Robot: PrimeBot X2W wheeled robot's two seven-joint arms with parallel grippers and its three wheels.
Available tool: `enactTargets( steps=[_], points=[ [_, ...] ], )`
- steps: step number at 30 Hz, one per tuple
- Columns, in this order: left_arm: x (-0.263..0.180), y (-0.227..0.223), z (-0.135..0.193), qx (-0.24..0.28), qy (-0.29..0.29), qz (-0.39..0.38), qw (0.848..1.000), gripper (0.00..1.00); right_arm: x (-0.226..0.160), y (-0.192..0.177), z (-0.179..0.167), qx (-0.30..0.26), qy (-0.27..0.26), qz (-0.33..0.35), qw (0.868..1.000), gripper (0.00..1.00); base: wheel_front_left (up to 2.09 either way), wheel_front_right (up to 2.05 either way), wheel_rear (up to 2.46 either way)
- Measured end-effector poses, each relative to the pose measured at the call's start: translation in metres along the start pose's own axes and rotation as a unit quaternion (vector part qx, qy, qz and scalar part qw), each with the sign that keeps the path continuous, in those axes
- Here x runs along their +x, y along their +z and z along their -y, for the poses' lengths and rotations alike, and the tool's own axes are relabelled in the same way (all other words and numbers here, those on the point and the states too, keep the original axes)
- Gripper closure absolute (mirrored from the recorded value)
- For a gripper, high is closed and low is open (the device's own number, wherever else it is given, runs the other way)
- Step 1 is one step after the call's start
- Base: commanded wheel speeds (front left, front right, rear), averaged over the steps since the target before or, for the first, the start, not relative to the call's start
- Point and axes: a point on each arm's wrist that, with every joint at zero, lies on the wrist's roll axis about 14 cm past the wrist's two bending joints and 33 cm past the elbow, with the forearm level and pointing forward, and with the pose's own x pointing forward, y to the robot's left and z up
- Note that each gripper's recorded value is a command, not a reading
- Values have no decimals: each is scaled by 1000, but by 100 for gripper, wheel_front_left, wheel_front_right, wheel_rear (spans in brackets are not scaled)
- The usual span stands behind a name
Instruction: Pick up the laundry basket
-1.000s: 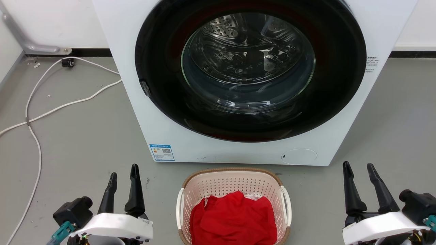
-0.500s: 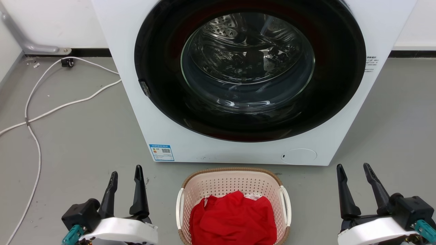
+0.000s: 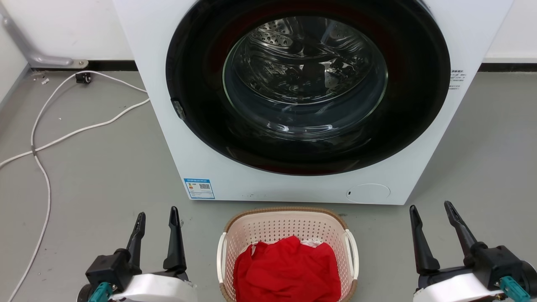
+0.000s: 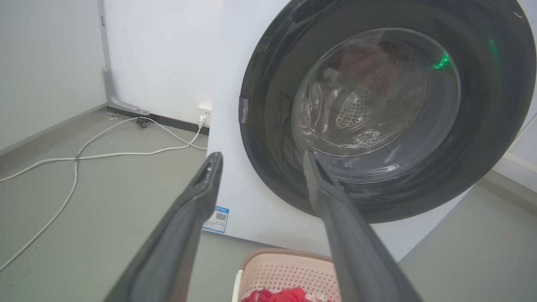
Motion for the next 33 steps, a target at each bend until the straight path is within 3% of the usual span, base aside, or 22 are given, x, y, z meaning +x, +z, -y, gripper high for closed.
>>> enactTargets(
  steps=[22,33],
  points=[
    [-8,-7,2,78,-6,0,997,0,-9,-4,-5,-77,17,-2,997,0,0,0,0],
    [-9,-10,2,78,-5,-3,997,0,-10,-7,-4,-75,15,-6,997,0,0,0,0]
  ],
)
